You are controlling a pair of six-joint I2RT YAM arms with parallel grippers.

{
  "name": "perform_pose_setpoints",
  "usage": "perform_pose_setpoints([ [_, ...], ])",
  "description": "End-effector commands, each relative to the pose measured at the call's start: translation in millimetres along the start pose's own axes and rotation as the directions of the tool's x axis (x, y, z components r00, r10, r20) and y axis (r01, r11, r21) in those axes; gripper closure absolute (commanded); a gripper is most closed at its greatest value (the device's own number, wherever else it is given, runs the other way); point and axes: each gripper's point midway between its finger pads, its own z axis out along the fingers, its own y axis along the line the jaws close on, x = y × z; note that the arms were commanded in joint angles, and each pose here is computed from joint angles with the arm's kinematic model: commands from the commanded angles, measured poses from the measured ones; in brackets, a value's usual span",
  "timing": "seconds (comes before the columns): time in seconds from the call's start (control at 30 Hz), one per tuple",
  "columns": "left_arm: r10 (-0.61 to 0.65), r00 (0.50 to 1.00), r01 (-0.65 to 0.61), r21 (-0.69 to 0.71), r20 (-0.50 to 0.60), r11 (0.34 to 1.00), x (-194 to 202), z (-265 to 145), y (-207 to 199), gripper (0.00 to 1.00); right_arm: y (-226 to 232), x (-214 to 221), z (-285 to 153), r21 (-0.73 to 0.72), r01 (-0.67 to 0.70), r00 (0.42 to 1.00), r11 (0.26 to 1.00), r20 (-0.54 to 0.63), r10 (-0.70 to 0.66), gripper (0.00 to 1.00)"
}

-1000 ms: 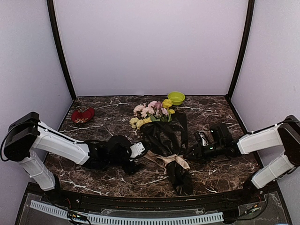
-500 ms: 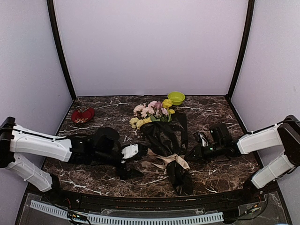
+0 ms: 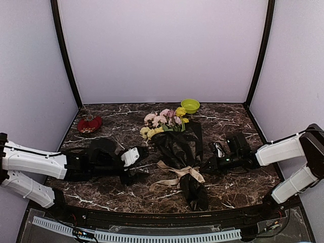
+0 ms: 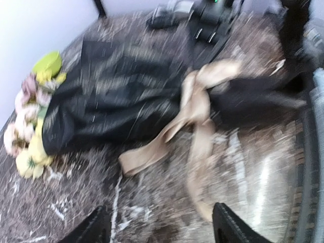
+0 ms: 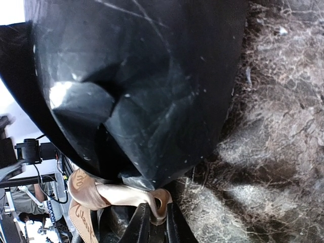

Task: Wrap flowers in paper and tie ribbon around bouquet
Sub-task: Adjust the left side of the ribbon on the folded bouquet, then adjust the ribbon on the folded bouquet.

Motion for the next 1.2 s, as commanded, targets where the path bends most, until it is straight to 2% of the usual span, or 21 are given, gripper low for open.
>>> perform_pose_setpoints([
  [0.0, 0.028, 0.988, -0.057, -0.185, -0.154, 0.981, 21, 34, 45, 0.24, 10, -5, 2, -0.019, 0.027, 1.0, 0.999, 0.001, -0.027, 0.86],
  [0.1, -0.14, 0.975, 0.113, -0.153, -0.173, 0.982, 22, 61, 59, 0.22, 10, -5, 3, -0.019, 0.027, 1.0, 0.999, 0.002, -0.027, 0.83],
  [0.13, -0.152, 0.972, 0.132, -0.122, -0.179, 0.984, 22, 69, 56, 0.22, 11, -5, 3, -0.023, 0.028, 1.0, 0.999, 0.002, -0.028, 0.83],
  [0.23, -0.094, 0.985, 0.097, 0.011, -0.148, 0.995, 19, 88, 34, 0.16, 12, -5, 3, -0.027, 0.031, 1.0, 0.999, -0.002, -0.031, 0.82],
  [0.33, -0.04, 0.987, 0.039, -0.005, -0.155, 0.999, 31, 99, 35, 0.15, 15, -4, 3, -0.035, 0.038, 0.999, 0.999, -0.007, -0.038, 0.85],
  [0.47, 0.016, 0.978, -0.013, 0.015, -0.21, 1.0, 45, 111, 33, 0.15, 16, -4, 2, -0.038, 0.043, 0.999, 0.998, -0.007, -0.044, 0.95],
  [0.6, 0.032, 0.974, -0.036, -0.011, -0.224, 0.999, 49, 123, 38, 0.19, 14, -3, 1, -0.028, 0.046, 0.999, 0.999, -0.005, -0.046, 0.99],
  [0.73, 0.057, 0.98, -0.075, -0.086, -0.192, 0.993, 40, 131, 49, 0.24, 13, -2, 2, -0.026, 0.045, 0.999, 0.999, -0.011, -0.046, 1.0],
  [0.83, 0.086, 0.983, -0.101, -0.082, -0.165, 0.992, 37, 133, 45, 0.26, 14, -3, 2, -0.026, 0.047, 0.999, 0.999, -0.011, -0.047, 1.0],
  [0.93, 0.09, 0.979, -0.105, -0.077, -0.181, 0.991, 41, 138, 43, 0.3, 14, -4, 2, -0.022, 0.053, 0.999, 0.998, -0.011, -0.053, 1.0],
  [0.97, 0.09, 0.978, -0.107, -0.08, -0.19, 0.991, 43, 139, 43, 0.34, 14, -4, 2, -0.022, 0.054, 0.998, 0.998, -0.012, -0.054, 1.0],
  [1.03, 0.091, 0.973, -0.11, -0.08, -0.211, 0.991, 49, 141, 43, 0.49, 14, -4, 1, -0.021, 0.055, 0.998, 0.998, -0.012, -0.056, 1.0],
  [1.17, 0.084, 0.971, -0.107, -0.091, -0.225, 0.99, 52, 138, 44, 0.93, 12, -6, -2, -0.001, 0.063, 0.998, 0.998, 0.007, -0.063, 1.0],
])
